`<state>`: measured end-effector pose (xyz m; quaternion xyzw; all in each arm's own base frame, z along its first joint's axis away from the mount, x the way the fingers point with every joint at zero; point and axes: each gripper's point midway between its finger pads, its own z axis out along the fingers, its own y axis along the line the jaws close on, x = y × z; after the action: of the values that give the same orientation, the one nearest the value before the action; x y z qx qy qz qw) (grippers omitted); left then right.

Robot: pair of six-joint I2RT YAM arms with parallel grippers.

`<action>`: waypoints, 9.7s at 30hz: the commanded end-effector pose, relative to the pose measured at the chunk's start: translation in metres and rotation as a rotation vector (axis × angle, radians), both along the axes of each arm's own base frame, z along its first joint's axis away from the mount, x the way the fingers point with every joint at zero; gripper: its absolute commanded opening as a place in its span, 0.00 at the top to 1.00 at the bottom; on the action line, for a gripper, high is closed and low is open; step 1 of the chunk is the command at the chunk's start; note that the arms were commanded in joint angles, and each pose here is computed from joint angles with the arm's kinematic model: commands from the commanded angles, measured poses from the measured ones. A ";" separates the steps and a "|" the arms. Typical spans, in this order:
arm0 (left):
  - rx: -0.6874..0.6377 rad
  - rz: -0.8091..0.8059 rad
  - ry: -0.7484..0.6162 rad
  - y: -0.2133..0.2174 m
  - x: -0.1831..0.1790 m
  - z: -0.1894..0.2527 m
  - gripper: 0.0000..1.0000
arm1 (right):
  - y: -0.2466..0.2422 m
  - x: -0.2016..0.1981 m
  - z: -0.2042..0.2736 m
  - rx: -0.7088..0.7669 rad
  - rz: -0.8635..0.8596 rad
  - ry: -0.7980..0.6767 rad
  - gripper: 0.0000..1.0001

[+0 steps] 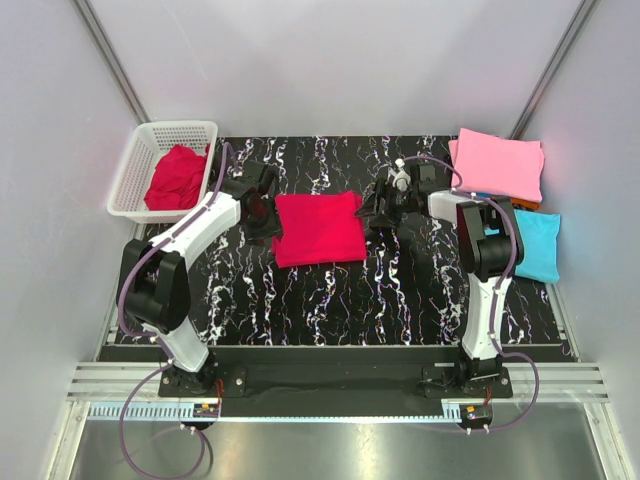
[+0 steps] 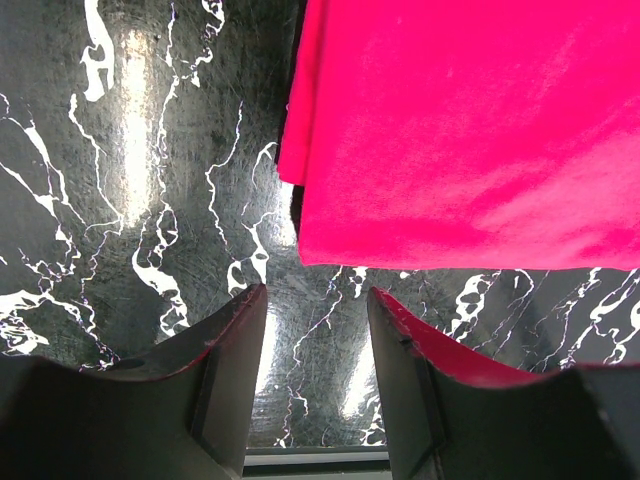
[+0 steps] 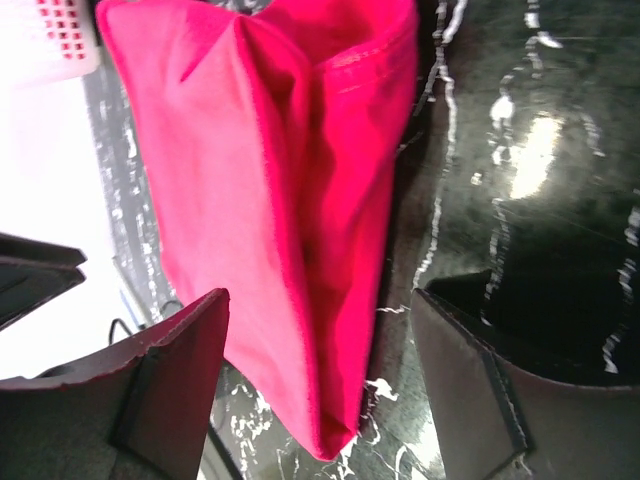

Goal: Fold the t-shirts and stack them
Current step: Fold the tshirt

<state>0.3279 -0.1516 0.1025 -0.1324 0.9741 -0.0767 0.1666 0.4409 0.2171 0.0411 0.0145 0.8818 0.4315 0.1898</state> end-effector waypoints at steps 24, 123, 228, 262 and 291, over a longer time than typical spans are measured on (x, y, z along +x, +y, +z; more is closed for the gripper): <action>-0.015 -0.006 -0.035 0.017 0.000 0.007 0.51 | 0.050 -0.034 -0.049 0.055 0.116 0.170 0.37; -0.181 -0.109 0.019 -0.015 0.057 -0.003 0.51 | -0.475 -0.079 0.098 -1.453 -1.070 0.358 0.89; 0.000 -0.339 -0.869 -0.108 0.033 0.298 1.00 | -0.130 -0.078 0.197 -0.464 -0.799 -0.293 0.00; -0.226 -0.196 -0.230 -0.099 0.012 0.087 0.01 | -0.072 -0.132 0.075 -0.469 -0.343 0.026 0.00; 0.144 0.056 -0.056 -0.024 0.083 -0.049 0.40 | -0.064 -0.127 0.076 -0.466 -0.315 0.036 0.00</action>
<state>0.3932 -0.1772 0.0502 -0.1427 0.9724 -0.0088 0.1844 0.3071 0.1481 0.1057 0.1287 0.9492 0.1778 0.2253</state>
